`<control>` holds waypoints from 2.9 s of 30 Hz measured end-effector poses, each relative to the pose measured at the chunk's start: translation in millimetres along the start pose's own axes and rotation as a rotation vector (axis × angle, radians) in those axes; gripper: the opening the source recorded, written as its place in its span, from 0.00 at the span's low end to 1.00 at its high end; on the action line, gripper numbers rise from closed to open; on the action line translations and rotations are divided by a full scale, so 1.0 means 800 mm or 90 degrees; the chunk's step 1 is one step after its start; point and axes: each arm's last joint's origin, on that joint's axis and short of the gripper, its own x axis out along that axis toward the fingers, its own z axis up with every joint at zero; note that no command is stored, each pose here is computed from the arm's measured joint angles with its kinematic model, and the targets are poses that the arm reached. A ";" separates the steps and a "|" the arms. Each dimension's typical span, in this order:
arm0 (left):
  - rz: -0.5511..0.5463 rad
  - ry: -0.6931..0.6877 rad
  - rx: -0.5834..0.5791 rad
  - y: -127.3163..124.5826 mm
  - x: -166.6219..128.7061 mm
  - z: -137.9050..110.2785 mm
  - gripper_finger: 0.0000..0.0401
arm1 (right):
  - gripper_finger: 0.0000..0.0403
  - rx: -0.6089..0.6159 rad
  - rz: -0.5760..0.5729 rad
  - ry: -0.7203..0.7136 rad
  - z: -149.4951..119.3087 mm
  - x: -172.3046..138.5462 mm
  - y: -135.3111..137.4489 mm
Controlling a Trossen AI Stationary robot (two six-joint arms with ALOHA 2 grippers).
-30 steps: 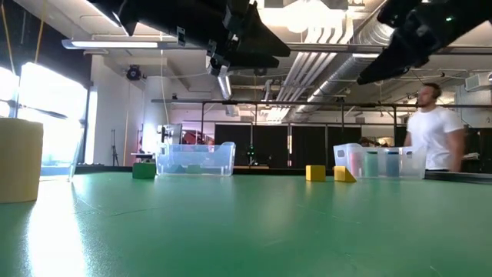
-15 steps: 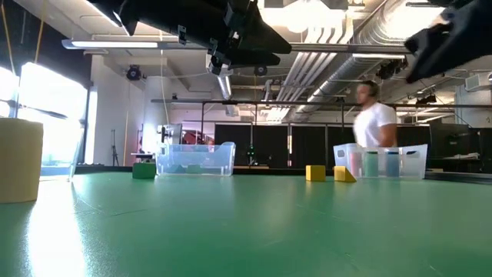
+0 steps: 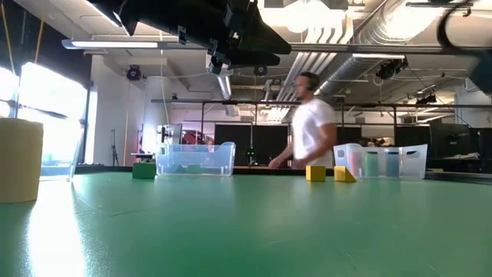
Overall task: Sort blocks by size
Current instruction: Put the yellow triangle block into the top left transparent bin
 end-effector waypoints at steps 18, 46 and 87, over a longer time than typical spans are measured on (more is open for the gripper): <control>0.000 0.005 0.013 0.000 0.000 -0.001 0.43 | 0.68 0.201 -0.027 0.264 -0.038 0.069 0.026; 0.001 0.019 0.015 0.000 0.000 -0.004 0.43 | 0.68 0.197 -0.077 0.352 -0.061 0.097 0.036; 0.001 0.016 0.013 0.000 0.000 -0.003 0.43 | 0.34 0.004 -0.130 0.055 -0.016 0.042 0.038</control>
